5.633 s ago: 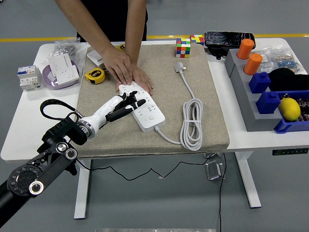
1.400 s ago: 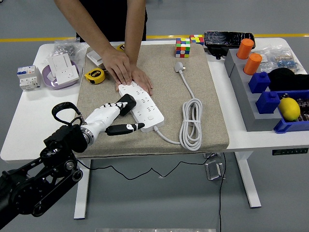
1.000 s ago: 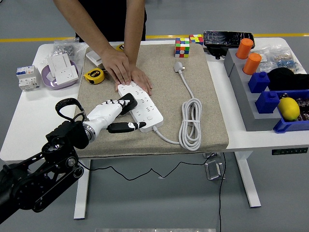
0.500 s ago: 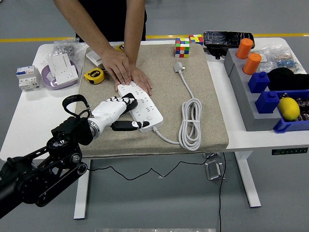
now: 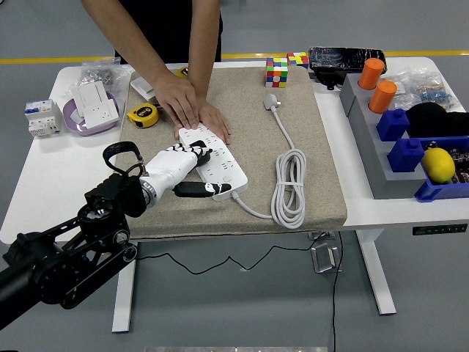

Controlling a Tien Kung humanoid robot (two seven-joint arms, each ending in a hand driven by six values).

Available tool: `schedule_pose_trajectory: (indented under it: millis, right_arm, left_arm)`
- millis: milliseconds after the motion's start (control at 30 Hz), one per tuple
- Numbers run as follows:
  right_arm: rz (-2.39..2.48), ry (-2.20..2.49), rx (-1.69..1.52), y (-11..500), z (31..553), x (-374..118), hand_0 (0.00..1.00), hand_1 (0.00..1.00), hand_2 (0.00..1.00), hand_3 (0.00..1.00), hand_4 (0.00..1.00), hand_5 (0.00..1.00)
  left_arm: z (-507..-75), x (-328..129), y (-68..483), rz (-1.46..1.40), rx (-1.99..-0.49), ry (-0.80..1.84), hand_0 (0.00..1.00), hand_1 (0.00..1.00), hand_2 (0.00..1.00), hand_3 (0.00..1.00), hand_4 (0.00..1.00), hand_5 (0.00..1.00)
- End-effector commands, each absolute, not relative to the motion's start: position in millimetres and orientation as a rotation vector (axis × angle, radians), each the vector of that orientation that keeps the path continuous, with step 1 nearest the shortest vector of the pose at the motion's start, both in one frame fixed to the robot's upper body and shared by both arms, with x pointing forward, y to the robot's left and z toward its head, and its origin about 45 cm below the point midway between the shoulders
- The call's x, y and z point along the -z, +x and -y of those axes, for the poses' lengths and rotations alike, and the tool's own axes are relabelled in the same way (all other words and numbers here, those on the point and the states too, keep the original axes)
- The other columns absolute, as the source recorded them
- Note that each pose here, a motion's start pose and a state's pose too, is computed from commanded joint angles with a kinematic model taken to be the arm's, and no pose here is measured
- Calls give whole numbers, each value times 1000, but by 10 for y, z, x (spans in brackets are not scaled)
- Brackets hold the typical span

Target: Pick up the plug,place it near the board,insert it into the board,press the button

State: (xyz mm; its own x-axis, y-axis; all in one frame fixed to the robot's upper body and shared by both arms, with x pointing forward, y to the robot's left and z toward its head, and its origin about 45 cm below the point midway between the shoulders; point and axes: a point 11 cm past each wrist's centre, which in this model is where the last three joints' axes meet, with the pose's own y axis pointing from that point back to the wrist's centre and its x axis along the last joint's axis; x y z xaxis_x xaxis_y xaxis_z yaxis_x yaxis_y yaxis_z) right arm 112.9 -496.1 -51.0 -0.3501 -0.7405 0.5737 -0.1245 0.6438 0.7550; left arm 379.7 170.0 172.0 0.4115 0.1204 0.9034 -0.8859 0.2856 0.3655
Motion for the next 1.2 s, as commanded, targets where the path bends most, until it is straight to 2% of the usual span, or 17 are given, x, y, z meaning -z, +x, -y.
schedule_pose_trajectory:
  millis: [567,733,767,933,967,1133,1167,1200]
  right_arm:
    - [1831,685,754,1093,4973,515,932,897,823,816,998,998]
    - [1829,685,758,1087,4962,522,932,897,823,816,998,998]
    - [1829,685,758,1086,4960,523,932,897,822,815,998,998]
    - [1828,685,762,1076,4954,529,932,897,822,815,998,998]
    - [1828,684,762,1074,4954,530,931,897,822,815,998,998]
    - [1830,682,767,1066,4949,534,931,897,822,815,998,998]
    - [1830,682,767,1065,4947,535,932,897,821,814,998,998]
    - [1831,682,767,1068,4947,535,932,897,821,814,998,998]
  left_arm:
    - [-1661,-1701,3817,926,-794,1062,998,998,982,963,998,998]
    - [-1663,-1938,3865,951,-896,883,998,998,982,963,998,998]
    - [-1664,-1998,3872,944,-923,833,998,986,889,896,998,998]
    - [-1697,-2411,3874,874,-1089,573,998,986,889,896,998,998]
    - [-1702,-2507,3859,845,-1121,515,998,892,829,859,998,901]
    - [-1711,-2821,3734,687,-1199,347,998,892,829,859,998,901]
    - [-1697,-2842,3705,663,-1187,345,475,367,344,862,847,471]
    - [-1671,-2860,3666,650,-1163,357,475,367,344,862,847,471]
